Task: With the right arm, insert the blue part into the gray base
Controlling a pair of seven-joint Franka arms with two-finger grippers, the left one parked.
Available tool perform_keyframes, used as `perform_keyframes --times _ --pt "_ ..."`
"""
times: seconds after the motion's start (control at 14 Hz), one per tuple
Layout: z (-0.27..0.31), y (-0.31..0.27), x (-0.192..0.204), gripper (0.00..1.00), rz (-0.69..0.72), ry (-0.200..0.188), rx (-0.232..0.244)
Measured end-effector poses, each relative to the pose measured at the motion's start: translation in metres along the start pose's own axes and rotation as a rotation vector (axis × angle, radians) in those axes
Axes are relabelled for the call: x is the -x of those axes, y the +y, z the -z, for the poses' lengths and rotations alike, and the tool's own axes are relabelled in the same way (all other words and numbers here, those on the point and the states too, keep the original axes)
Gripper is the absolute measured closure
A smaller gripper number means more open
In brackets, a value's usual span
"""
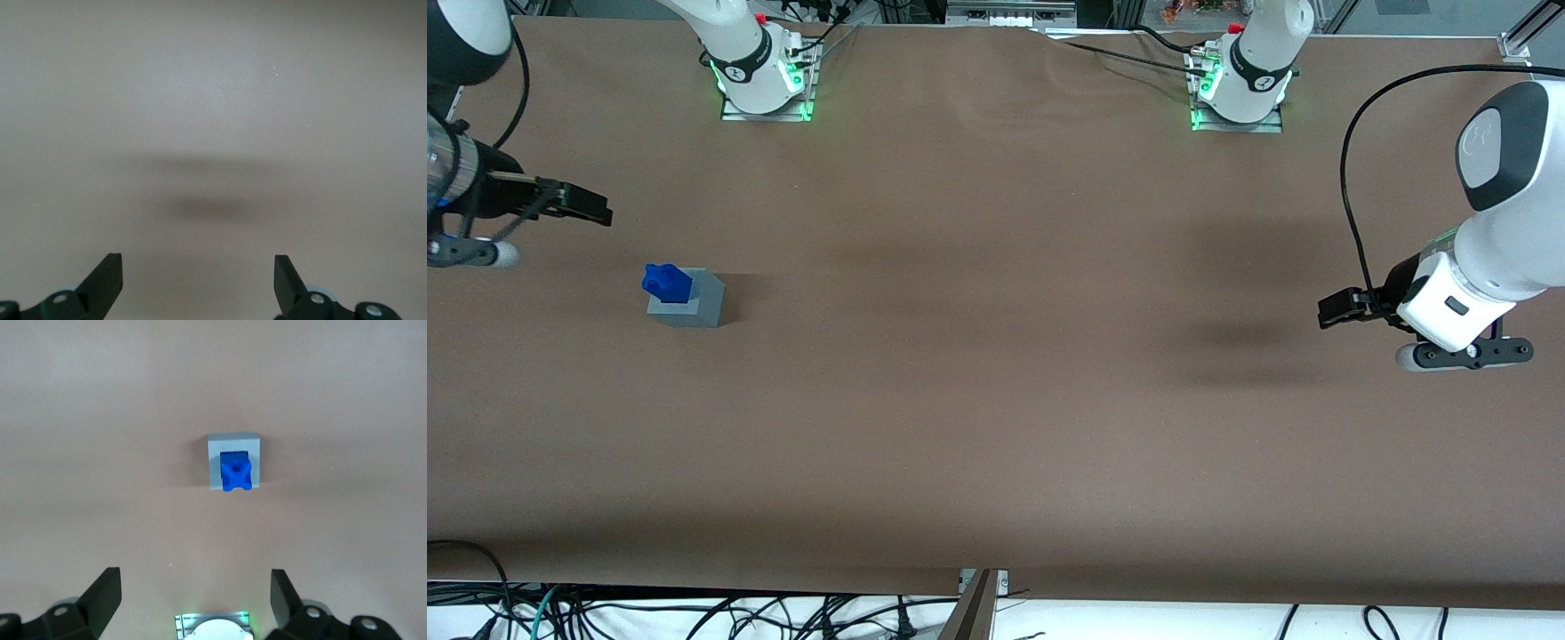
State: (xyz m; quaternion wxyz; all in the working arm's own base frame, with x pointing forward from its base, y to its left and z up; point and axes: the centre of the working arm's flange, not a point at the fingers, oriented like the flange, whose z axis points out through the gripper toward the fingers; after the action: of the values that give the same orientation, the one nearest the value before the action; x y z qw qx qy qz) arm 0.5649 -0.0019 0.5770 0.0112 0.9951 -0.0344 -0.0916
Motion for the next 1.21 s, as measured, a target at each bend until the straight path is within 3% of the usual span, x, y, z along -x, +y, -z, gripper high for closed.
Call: perform_keyframes --times 0.36,0.64,0.86,1.07,1.21 --pt "0.011 0.010 0.007 0.00 -0.015 -0.017 -0.009" --pt "0.012 0.013 0.000 0.01 -0.008 0.031 -0.032" --pt "0.002 0.019 0.004 0.01 -0.018 0.041 -0.037" --pt "0.005 0.021 0.013 0.00 -0.019 0.094 -0.021" --pt "0.006 0.020 0.015 0.00 -0.016 0.104 -0.013"
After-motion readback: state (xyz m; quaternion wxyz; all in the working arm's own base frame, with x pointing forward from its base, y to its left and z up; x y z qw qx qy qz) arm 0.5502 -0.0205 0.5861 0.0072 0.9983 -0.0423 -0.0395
